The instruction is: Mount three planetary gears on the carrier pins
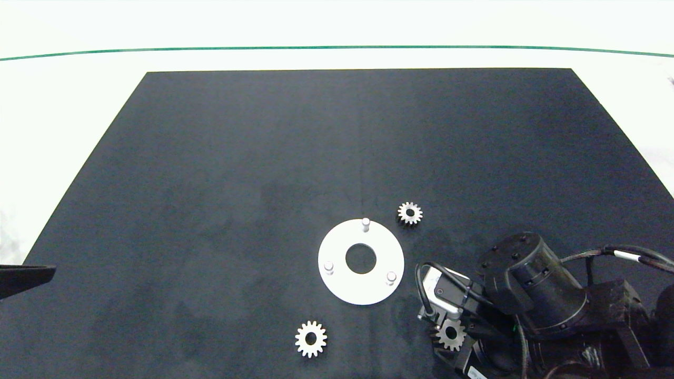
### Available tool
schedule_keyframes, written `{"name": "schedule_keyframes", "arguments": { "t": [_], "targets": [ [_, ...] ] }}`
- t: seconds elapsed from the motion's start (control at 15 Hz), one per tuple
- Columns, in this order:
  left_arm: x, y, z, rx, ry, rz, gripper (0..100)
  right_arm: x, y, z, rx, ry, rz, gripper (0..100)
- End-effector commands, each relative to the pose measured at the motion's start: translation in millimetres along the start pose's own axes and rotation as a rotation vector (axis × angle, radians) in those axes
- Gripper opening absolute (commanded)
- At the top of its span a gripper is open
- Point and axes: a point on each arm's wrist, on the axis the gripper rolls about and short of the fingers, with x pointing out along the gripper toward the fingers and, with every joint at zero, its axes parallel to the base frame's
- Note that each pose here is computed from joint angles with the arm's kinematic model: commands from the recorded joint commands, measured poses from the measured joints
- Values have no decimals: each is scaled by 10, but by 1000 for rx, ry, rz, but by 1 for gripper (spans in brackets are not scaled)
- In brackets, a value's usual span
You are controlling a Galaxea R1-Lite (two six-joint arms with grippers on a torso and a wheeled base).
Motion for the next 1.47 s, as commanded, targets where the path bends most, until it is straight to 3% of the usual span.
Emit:
{"name": "schedule_keyframes", "arguments": {
  "t": [0.07, 0.73, 0.93, 1.2, 1.47],
  "targets": [
    [-11, -5, -11, 4, 2, -4, 100, 16, 8, 9, -4, -2, -1, 51],
    [-21, -6, -15, 5, -1, -5, 100, -27, 39, -13, -20, -6, -15, 31],
    [-32, -9, -39, 5, 2, -5, 100, -136, -11, 21, -3, -57, -32, 25],
    [-34, -19, -41, 13, 0, -15, 100, -396, -113, 178, 10, -173, -63, 18],
    [-34, -19, -41, 13, 0, -15, 100, -417, -176, 420, 12, -205, -70, 16]
  ]
}}
